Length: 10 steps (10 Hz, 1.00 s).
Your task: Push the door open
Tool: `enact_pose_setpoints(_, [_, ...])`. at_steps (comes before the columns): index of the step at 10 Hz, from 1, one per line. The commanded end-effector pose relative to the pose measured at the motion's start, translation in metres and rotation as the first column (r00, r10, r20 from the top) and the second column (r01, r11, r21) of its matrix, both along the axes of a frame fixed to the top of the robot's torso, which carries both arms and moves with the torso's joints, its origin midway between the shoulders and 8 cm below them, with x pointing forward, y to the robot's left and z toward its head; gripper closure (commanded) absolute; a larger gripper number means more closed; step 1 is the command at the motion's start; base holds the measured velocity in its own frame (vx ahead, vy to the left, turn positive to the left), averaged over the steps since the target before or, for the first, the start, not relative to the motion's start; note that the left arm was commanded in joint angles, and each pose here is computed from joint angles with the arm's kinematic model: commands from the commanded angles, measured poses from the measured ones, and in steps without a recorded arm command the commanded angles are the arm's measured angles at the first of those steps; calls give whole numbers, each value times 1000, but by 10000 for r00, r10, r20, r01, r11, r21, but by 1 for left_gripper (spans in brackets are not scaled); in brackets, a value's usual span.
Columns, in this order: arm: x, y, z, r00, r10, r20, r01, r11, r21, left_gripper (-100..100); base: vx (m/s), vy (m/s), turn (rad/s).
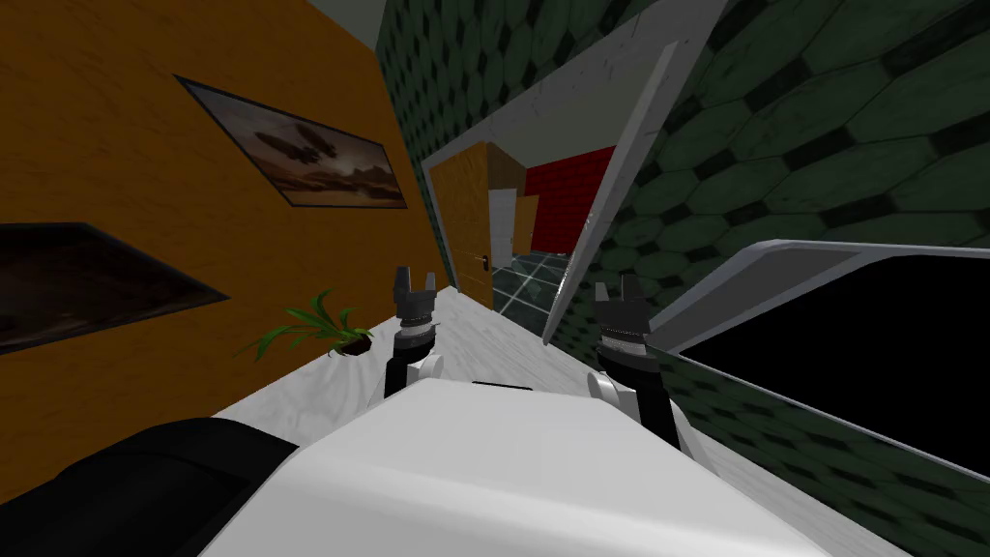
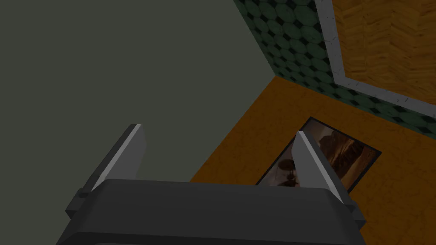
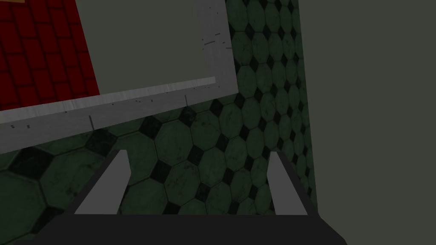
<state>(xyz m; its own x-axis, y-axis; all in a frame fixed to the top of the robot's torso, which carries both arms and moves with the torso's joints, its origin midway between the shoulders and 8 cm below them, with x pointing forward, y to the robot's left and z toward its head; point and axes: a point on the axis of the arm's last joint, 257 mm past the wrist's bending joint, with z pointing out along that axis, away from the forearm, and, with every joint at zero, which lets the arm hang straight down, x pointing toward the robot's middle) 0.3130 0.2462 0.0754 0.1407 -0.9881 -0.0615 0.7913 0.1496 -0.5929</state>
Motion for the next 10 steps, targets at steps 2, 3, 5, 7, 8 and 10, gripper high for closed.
enact_pose_setpoints(2, [5, -4, -8, 9996, -141, -254, 142, 9999, 27, -100, 152, 22, -35])
enact_pose_setpoints(3, [9, -6, -14, 9989, -227, -414, 228, 9997, 38, -100, 221, 69, -18])
enact_pose_setpoints(5, [15, -11, -26, 9963, -404, -763, 409, 9992, 46, -100, 229, 100, -44])
enact_pose_setpoints(7, [23, -17, -41, 9910, -613, -1192, 622, 9981, 37, -100, 252, 94, -57])
enact_pose_setpoints(8, [28, -21, -51, 9862, -749, -1479, 761, 9971, 23, -100, 233, 82, -58])
enact_pose_setpoints(10, [34, -28, -68, 9771, -945, -1908, 961, 9954, -13, -100, 213, 113, -52])
